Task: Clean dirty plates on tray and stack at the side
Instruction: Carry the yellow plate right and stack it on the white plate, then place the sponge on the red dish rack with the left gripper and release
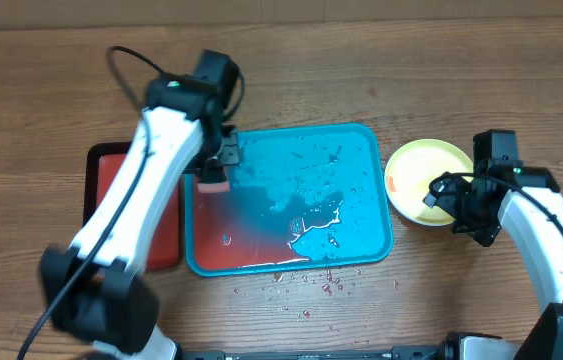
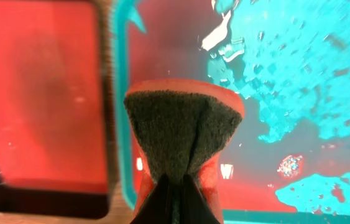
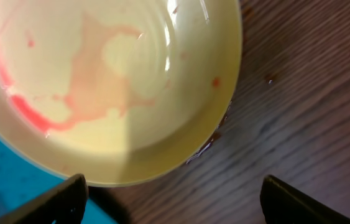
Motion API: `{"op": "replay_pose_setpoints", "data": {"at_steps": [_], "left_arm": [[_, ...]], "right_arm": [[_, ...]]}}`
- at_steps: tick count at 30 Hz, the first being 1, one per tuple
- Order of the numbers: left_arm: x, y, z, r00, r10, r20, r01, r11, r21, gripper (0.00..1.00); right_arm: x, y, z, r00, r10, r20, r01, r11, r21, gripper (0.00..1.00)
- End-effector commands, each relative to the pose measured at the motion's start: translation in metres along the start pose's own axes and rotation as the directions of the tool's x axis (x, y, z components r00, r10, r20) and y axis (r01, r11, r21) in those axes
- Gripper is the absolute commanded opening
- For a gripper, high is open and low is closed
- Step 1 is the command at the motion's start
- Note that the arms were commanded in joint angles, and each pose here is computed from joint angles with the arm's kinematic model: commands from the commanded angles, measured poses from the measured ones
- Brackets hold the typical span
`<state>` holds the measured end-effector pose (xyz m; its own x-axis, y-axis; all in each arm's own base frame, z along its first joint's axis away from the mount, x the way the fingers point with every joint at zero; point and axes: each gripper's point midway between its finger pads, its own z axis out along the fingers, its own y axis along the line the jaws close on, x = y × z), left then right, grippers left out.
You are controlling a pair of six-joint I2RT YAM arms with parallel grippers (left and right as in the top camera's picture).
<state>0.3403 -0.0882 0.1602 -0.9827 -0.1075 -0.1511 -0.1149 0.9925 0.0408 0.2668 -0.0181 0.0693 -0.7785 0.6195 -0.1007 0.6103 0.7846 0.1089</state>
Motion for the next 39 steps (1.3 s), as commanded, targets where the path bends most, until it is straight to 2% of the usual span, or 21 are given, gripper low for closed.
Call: {"op": "replay_pose_setpoints", "data": {"at_steps": [1, 7, 11, 16, 19, 23, 27, 28, 29, 30, 31, 36, 37, 39], "left_arm": [[-0.005, 0.031, -0.052, 0.987, -0.01, 0.162, 0.019, 0.998, -0.054, 0.04], [0.008, 0.073, -0.037, 0.989, -0.084, 0.126, 0.102, 0.984, -0.149, 0.04], [0.016, 0.117, 0.013, 0.958, -0.279, 0.073, 0.287, 0.945, -0.158, 0.04], [0.017, 0.147, 0.061, 0.883, -0.463, 0.075, 0.468, 0.881, -0.073, 0.04], [0.008, 0.147, 0.08, 0.872, -0.48, 0.097, 0.481, 0.876, 0.016, 0.07], [0.001, 0.138, 0.089, 0.909, -0.4, 0.116, 0.394, 0.916, 0.074, 0.11], [0.001, 0.145, 0.089, 0.909, -0.395, 0.13, 0.393, 0.919, 0.039, 0.34], [0.001, 0.147, 0.088, 0.908, -0.396, 0.134, 0.396, 0.918, 0.03, 0.47], [0.001, 0.147, 0.087, 0.908, -0.397, 0.131, 0.396, 0.918, 0.029, 0.66], [0.001, 0.147, 0.085, 0.905, -0.404, 0.13, 0.404, 0.914, 0.03, 0.76], [0.0, 0.147, 0.082, 0.901, -0.414, 0.129, 0.414, 0.91, 0.033, 0.8], [-0.011, 0.141, 0.035, 0.897, -0.426, 0.119, 0.419, 0.905, 0.078, 0.8], [-0.013, 0.134, 0.02, 0.899, -0.425, 0.107, 0.413, 0.903, 0.12, 0.79], [-0.017, 0.101, -0.019, 0.909, -0.414, 0.052, 0.38, 0.873, 0.307, 0.78]], "right_arm": [[-0.014, 0.033, -0.04, 0.999, -0.034, 0.026, 0.037, 0.989, -0.144, 0.9], [-0.008, 0.065, -0.069, 0.988, -0.148, 0.038, 0.152, 0.964, -0.217, 0.9], [0.008, 0.087, -0.069, 0.964, -0.261, 0.057, 0.267, 0.936, -0.229, 0.91], [0.017, 0.105, -0.071, 0.941, -0.325, 0.091, 0.338, 0.91, -0.24, 0.91], [0.019, 0.113, -0.072, 0.933, -0.345, 0.106, 0.361, 0.899, -0.25, 0.92], [0.02, 0.115, -0.072, 0.93, -0.349, 0.11, 0.366, 0.895, -0.253, 0.93], [0.021, 0.114, -0.072, 0.931, -0.35, 0.107, 0.366, 0.896, -0.252, 0.93], [0.021, 0.114, -0.072, 0.931, -0.35, 0.106, 0.366, 0.896, -0.251, 0.93], [0.021, 0.114, -0.072, 0.931, -0.35, 0.104, 0.366, 0.896, -0.25, 0.93], [0.021, 0.113, -0.071, 0.931, -0.351, 0.104, 0.366, 0.896, -0.25, 0.93], [0.021, 0.113, -0.071, 0.931, -0.351, 0.102, 0.365, 0.897, -0.249, 0.93], [0.022, 0.112, -0.076, 0.918, -0.382, 0.11, 0.398, 0.884, -0.246, 0.95], [0.022, 0.112, -0.083, 0.912, -0.394, 0.116, 0.41, 0.879, -0.244, 1.0], [0.02, 0.115, -0.102, 0.898, -0.41, 0.159, 0.439, 0.862, -0.255, 1.0]]}}
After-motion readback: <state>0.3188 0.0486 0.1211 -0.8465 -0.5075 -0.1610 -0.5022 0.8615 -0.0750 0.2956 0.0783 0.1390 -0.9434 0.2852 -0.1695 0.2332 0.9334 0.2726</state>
